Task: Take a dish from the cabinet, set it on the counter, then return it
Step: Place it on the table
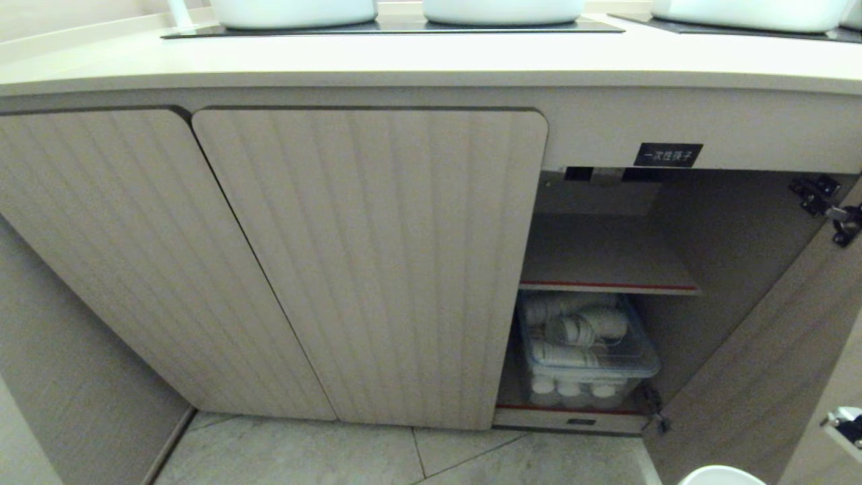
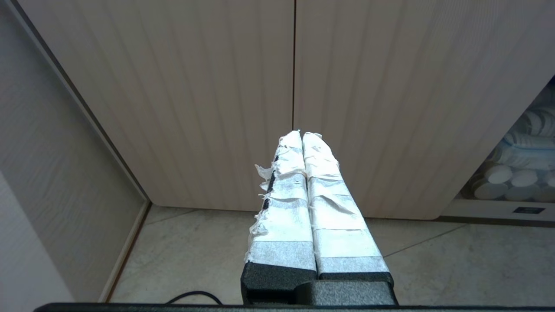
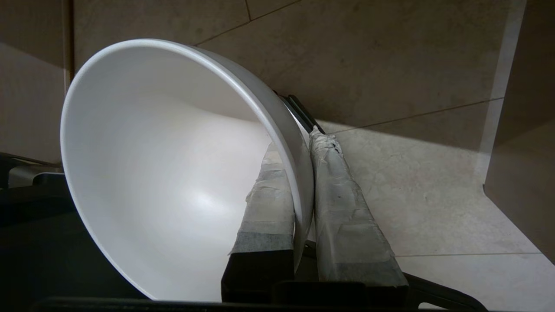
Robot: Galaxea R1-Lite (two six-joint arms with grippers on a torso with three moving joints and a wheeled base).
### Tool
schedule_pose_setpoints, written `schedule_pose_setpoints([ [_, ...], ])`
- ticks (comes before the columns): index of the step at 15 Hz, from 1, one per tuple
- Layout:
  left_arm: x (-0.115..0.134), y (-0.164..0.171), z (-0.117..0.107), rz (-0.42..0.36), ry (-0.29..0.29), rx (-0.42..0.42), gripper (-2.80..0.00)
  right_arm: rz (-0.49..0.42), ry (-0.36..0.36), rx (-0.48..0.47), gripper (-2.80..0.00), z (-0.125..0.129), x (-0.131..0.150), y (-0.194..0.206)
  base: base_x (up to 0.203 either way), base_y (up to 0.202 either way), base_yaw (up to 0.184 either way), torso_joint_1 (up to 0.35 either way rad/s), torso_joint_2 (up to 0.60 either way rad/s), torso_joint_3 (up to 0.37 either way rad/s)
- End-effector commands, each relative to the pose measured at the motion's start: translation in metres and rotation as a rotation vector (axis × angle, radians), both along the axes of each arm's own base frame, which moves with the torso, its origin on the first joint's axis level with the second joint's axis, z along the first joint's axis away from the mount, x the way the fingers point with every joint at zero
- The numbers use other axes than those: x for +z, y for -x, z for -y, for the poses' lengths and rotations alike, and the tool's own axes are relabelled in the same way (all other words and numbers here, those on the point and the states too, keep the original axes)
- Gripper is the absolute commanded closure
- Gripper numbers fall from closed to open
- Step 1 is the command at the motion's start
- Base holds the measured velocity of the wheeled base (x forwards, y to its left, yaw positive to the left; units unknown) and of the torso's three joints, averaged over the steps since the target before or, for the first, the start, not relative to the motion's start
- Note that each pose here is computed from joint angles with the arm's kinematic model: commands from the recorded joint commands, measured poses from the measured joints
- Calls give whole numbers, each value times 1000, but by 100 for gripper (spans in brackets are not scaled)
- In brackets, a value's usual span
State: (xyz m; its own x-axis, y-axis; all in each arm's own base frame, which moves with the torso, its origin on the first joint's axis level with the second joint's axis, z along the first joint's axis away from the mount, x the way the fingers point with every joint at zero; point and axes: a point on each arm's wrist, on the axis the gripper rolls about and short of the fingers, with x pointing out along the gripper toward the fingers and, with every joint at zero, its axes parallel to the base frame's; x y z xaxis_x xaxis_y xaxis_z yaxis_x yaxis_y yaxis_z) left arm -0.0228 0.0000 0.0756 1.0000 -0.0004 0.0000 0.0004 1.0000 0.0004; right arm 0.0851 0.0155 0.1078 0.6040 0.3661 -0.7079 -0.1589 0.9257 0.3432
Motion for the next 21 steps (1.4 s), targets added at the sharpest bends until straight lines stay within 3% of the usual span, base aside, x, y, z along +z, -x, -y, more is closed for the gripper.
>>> schedule_pose_setpoints([
  [1, 0, 0, 0, 1, 0, -1, 0, -2, 5, -3, 0, 1, -1, 0, 0, 0, 0, 0, 0, 0],
  [8, 0, 0, 0, 0, 0, 0, 0, 3, -24, 6, 0, 3, -1, 0, 0, 0, 0, 0, 0, 0],
  [21, 0, 0, 0, 0, 0, -1, 0, 13, -6, 17, 0, 4, -3, 4, 0, 0, 0, 7, -20, -17],
])
